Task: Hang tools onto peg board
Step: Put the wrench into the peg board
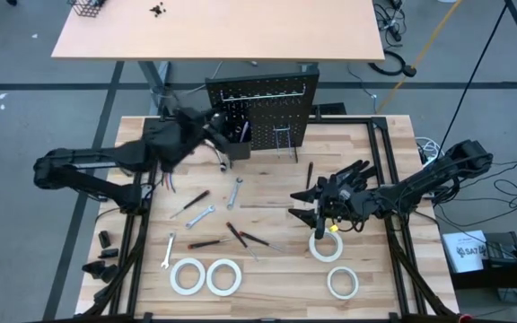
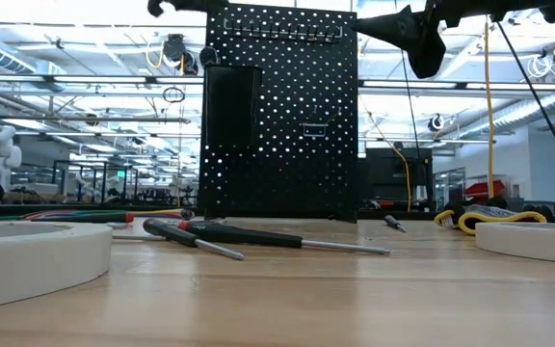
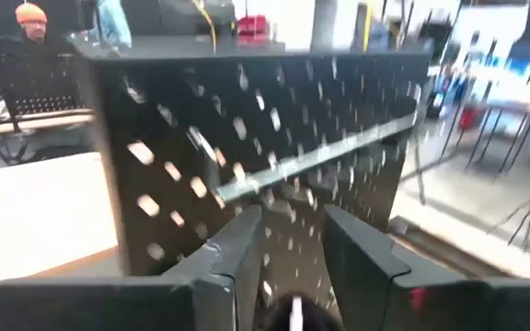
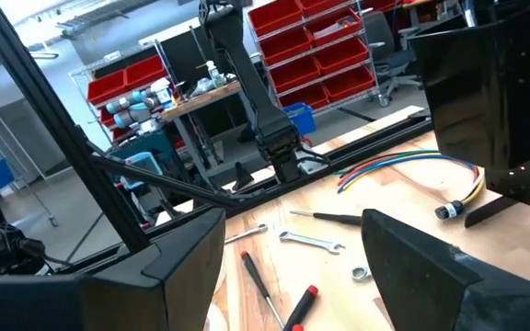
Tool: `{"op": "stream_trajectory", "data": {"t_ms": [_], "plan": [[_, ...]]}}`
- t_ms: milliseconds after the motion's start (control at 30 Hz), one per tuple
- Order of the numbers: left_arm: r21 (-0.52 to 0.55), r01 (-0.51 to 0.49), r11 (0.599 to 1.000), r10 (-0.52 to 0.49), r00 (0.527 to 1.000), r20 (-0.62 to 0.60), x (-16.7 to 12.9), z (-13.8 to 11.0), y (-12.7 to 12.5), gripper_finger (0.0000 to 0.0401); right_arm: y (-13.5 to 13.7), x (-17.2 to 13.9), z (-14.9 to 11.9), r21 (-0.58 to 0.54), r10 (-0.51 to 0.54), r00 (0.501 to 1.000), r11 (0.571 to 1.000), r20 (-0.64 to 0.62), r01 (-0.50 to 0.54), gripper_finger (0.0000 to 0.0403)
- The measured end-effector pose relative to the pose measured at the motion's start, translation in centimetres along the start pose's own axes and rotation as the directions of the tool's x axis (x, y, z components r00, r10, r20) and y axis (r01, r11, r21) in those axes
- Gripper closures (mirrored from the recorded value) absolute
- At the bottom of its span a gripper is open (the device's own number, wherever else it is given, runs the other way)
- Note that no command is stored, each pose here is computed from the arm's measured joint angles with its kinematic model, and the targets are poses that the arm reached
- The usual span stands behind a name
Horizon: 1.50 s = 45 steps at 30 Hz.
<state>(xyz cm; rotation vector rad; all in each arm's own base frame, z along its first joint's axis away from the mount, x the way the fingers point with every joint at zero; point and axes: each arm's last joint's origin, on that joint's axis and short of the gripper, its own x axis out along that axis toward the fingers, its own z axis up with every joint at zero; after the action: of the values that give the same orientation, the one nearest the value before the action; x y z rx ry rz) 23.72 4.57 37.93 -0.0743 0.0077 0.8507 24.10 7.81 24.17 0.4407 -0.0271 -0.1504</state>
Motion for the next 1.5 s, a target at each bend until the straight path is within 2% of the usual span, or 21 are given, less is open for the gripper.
{"op": "stream_trajectory", "data": {"t_ms": [67,133,200,267,367,467,567,633,767,833,900,967,1033,1100,1167,1267,1367,1500], "plan": [[-0.015,0.079,0.997,-0.079,0.997,0.019,-1.1,0.9,0.5,0.0283,0.0,0.0,0.0,0.013,0.004,1.000,1.000,-0.002,-0.004,0.0154],[-0.015,0.220,0.975,-0.220,0.975,0.009,-2.3,1.4,0.9,0.0283,0.0,0.0,0.0,0.014,0.015,1.000,1.000,-0.007,-0.015,0.0154],[-0.018,0.378,0.926,-0.379,0.924,-0.044,-3.5,1.4,1.2,0.0283,0.1,0.1,0.0,-0.004,0.054,0.998,0.999,-0.026,-0.055,0.0154],[-0.046,0.499,0.866,-0.500,0.854,-0.146,-4.5,0.6,1.1,0.0283,0.0,0.2,-0.3,-0.026,0.078,0.996,0.996,-0.048,-0.080,0.0154],[-0.110,0.592,0.798,-0.591,0.734,-0.334,-5.5,-2.1,0.7,0.0283,-0.2,0.6,-1.0,-0.050,0.070,0.995,0.996,-0.077,-0.074,0.0154],[-0.168,0.634,0.754,-0.632,0.634,-0.445,-6.4,-5.6,-0.3,0.0283,-0.5,1.3,-2.2,-0.068,0.044,0.992,0.996,-0.116,-0.052,0.0154],[-0.208,0.642,0.738,-0.644,0.576,-0.504,-7.3,-9.2,-1.1,0.0283,-0.9,2.0,-3.5,-0.065,0.015,0.987,0.998,-0.158,-0.025,0.0154],[-0.227,0.626,0.746,-0.638,0.575,-0.512,-7.7,-11.6,-1.3,0.0283,-0.8,2.7,-4.2,-0.065,0.005,0.984,0.998,-0.176,-0.016,0.0154],[-0.240,0.562,0.792,-0.598,0.632,-0.493,-8.2,-15.7,-1.2,0.0283,-0.3,4.5,-5.2,-0.088,-0.015,0.980,0.996,-0.200,-0.003,0.0154],[-0.222,0.543,0.810,-0.574,0.654,-0.493,-8.2,-17.5,-1.0,0.0283,0.0,5.5,-5.6,-0.119,-0.026,0.979,0.993,-0.203,0.002,0.0154],[-0.198,0.530,0.824,-0.546,0.655,-0.522,-8.1,-19.1,-0.9,0.0283,0.1,6.6,-6.0,-0.143,-0.044,0.977,0.990,-0.208,0.015,0.0154],[-0.171,0.514,0.840,-0.514,0.657,-0.552,-8.0,-20.3,-0.9,0.0283,0.2,7.6,-6.2,-0.145,-0.054,0.976,0.989,-0.209,0.024,0.0154],[-0.122,0.477,0.871,-0.454,0.681,-0.575,-7.7,-21.2,-1.0,0.0283,0.3,8.4,-6.1,-0.140,-0.059,0.978,0.990,-0.200,0.031,0.0154],[-0.093,0.400,0.912,-0.376,0.723,-0.579,-7.1,-22.0,-1.0,0.0283,0.4,9.1,-6.0,-0.137,-0.063,0.980,0.990,-0.189,0.038,0.0154],[-0.115,0.321,0.940,-0.326,0.746,-0.581,-6.4,-22.7,-1.0,0.0283,0.2,9.5,-5.9,-0.140,-0.076,0.979,0.989,-0.191,0.050,0.0154],[-0.213,0.192,0.958,-0.284,0.743,-0.606,-5.6,-23.9,-1.1,0.0283,-0.2,9.8,-5.7,-0.141,-0.089,0.978,0.988,-0.188,0.063,0.0154],[-0.314,0.082,0.946,-0.270,0.737,-0.620,-4.9,-24.9,-1.4,0.0283,-0.4,9.9,-5.6,-0.132,-0.098,0.977,0.989,-0.189,0.074,0.0154],[-0.301,0.063,0.951,-0.253,0.719,-0.647,-4.2,-25.8,-2.2,0.0283,-0.5,10.0,-5.7,-0.102,-0.102,0.976,0.991,-0.195,0.083,0.0154]]}}
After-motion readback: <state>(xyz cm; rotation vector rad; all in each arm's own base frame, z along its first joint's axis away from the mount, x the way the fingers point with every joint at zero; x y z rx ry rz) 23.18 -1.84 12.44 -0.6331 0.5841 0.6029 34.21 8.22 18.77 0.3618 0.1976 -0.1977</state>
